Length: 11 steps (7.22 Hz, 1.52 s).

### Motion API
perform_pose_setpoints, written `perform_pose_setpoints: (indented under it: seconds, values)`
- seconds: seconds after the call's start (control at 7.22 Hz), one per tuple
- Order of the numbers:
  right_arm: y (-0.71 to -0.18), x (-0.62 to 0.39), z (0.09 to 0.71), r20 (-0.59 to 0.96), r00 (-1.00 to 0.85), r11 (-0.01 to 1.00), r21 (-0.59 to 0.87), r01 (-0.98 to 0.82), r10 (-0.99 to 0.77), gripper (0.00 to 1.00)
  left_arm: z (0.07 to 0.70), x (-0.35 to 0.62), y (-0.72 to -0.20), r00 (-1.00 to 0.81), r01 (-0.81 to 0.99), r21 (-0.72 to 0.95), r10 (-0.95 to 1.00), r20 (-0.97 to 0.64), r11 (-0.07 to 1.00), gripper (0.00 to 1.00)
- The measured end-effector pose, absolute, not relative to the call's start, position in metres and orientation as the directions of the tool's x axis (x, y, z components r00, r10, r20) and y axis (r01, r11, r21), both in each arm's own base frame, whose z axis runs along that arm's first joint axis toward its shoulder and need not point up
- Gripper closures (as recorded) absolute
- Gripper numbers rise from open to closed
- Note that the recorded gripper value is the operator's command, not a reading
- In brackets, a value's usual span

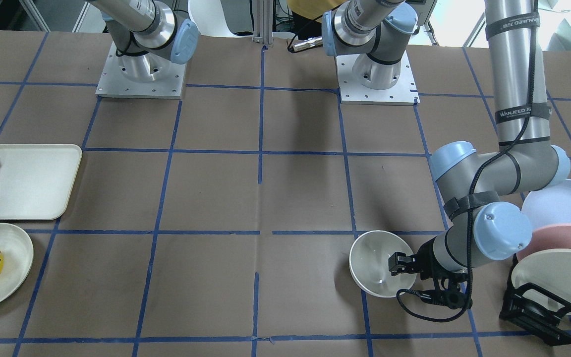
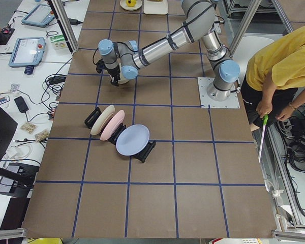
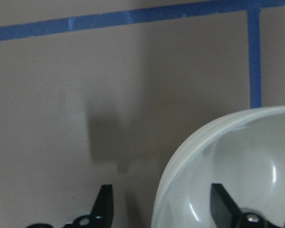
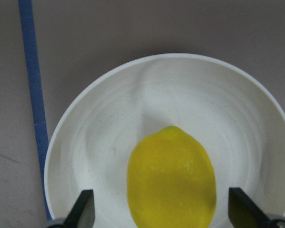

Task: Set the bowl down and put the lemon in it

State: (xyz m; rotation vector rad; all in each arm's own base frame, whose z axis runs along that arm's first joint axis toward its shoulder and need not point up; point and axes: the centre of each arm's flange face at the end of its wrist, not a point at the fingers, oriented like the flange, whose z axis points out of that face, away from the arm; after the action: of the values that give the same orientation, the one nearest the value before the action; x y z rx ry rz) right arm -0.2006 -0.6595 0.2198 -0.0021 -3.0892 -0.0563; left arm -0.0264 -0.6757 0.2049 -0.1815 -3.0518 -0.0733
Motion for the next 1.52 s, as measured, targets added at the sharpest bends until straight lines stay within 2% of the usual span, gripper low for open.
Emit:
perform_pose_setpoints:
  seconds: [0.14, 0.28, 0.42, 0.55, 0.83, 1.11, 1.52]
  values:
    - [-0.662, -0.202, 0.212, 0.049, -0.999, 0.999, 0.042, -0.012, -0.015, 0.0, 0.207, -0.027, -0.675, -0.99, 0.11, 0.041, 0.106, 0.091, 0.993, 1.0]
    - [-0.664, -0.203, 0.205, 0.046, -0.999, 0.999, 0.047, -0.023, -0.026, 0.06, 0.213, -0.027, -0.674, -0.991, 0.098, 0.033, 0.095, 0.095, 0.995, 1.0]
    - [-0.665, -0.203, 0.201, 0.043, -0.999, 0.998, 0.051, -0.03, -0.032, 0.73, 0.218, -0.027, -0.674, -0.992, 0.092, 0.029, 0.089, 0.094, 0.995, 1.0]
    - [-0.665, -0.203, 0.199, 0.041, -0.998, 0.998, 0.052, -0.034, -0.037, 1.0, 0.221, -0.028, -0.674, -0.992, 0.089, 0.026, 0.087, 0.094, 0.996, 1.0]
    - [-0.666, -0.204, 0.205, 0.048, -0.999, 0.999, 0.045, -0.015, -0.017, 1.0, 0.242, -0.045, -0.669, -0.99, 0.073, 0.026, 0.069, 0.127, 0.997, 1.0]
    - [-0.659, -0.2, 0.232, 0.051, -0.998, 0.998, 0.041, 0.038, 0.036, 1.0, 0.262, -0.111, -0.649, -0.971, 0.022, 0.028, 0.014, 0.239, 0.999, 1.0]
    - [-0.63, -0.159, 0.325, 0.038, -0.993, 0.992, 0.048, 0.115, 0.113, 1.0, 0.229, -0.231, -0.598, -0.97, -0.031, -0.016, -0.026, 0.241, 0.999, 1.0]
